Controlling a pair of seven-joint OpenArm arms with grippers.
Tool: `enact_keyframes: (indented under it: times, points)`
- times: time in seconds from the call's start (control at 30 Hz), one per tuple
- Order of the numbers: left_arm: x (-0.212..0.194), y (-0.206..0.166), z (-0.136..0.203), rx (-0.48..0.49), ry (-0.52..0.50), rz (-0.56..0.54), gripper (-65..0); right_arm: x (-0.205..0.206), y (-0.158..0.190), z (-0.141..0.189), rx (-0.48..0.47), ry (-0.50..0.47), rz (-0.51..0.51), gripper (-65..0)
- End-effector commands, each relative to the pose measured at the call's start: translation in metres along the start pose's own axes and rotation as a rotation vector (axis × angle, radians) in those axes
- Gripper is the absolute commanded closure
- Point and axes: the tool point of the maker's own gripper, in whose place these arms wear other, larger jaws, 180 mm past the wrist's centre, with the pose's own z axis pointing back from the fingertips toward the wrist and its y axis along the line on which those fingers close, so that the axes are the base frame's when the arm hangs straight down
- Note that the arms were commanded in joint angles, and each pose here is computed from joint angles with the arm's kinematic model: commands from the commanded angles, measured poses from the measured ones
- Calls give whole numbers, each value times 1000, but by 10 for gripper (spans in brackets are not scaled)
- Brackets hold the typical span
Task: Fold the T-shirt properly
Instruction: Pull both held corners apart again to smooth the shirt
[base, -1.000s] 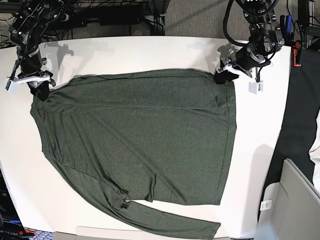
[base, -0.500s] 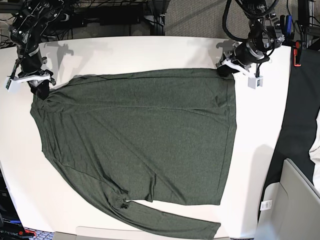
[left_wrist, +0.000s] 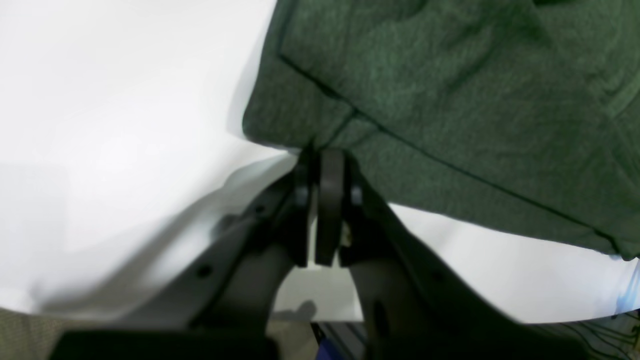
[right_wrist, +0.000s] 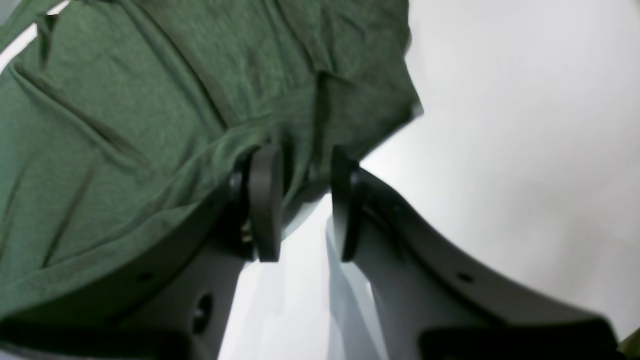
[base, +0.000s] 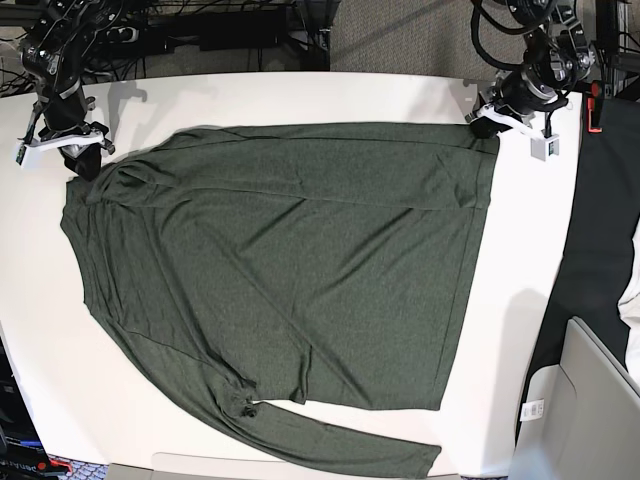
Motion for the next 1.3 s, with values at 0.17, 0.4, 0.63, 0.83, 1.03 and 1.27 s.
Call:
enact_keyframes:
  times: [0.17, 0.4, 0.63, 0.83, 1.03, 1.27]
  points:
    - [-3, 2, 5, 15, 11, -16, -1, 2, 0, -5, 17, -16, -19, -177]
    - [1, -4, 7, 6, 1, -33, -1, -9, -4, -6, 12, 26, -36, -177]
    - [1, -4, 7, 5, 1, -32, -1, -27, -10, -18, 8, 74, -88, -288]
    - [1, -4, 7, 5, 1, -32, -1, -23, -3, -24, 23, 58, -110, -316]
    - [0, -5, 7, 4, 1, -29, -1, -17, 6, -44, 50, 46, -156, -316]
    - [1, -4, 7, 6, -1, -28, -1, -22, 9, -62, 65, 68, -207, -313]
